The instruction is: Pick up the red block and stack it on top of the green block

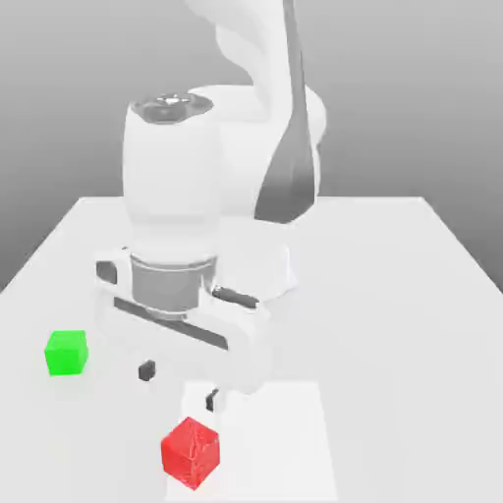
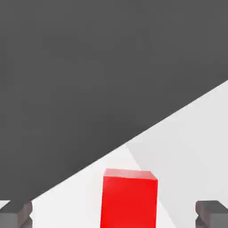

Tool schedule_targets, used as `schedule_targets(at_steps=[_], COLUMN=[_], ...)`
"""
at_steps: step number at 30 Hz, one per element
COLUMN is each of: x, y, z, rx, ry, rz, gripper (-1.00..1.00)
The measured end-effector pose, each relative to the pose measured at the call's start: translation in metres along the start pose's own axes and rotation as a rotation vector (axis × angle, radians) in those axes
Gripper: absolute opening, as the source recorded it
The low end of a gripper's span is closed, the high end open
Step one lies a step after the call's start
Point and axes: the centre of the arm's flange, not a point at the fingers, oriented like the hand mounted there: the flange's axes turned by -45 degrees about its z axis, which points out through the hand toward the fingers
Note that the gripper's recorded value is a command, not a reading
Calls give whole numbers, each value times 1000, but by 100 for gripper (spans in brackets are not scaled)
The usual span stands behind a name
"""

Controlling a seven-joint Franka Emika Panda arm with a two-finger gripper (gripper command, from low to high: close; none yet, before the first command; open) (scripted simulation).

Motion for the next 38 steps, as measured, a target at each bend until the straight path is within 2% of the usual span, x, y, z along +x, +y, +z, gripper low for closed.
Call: schedule_targets(at_steps=[4, 5, 12, 17, 20, 22, 27, 34, 35, 38], x=[-3, -4, -4, -3, 7, 8, -32, -50, -51, -51], y=[2, 2, 2, 4, 76, 150, 277, 302, 302, 302], z=[52, 64, 66, 13, -4, -12, -29, 21, 29, 29], rx=[-3, -4, -3, -4, -20, -27, -19, -6, -7, -7], ry=[-16, -16, -15, -16, -12, -12, -15, -15, -15, -15], rz=[12, 12, 12, 14, 104, 220, 409, 439, 440, 440], gripper=[0, -100, -100, -100, -100, -100, -100, -100, 100, 100])
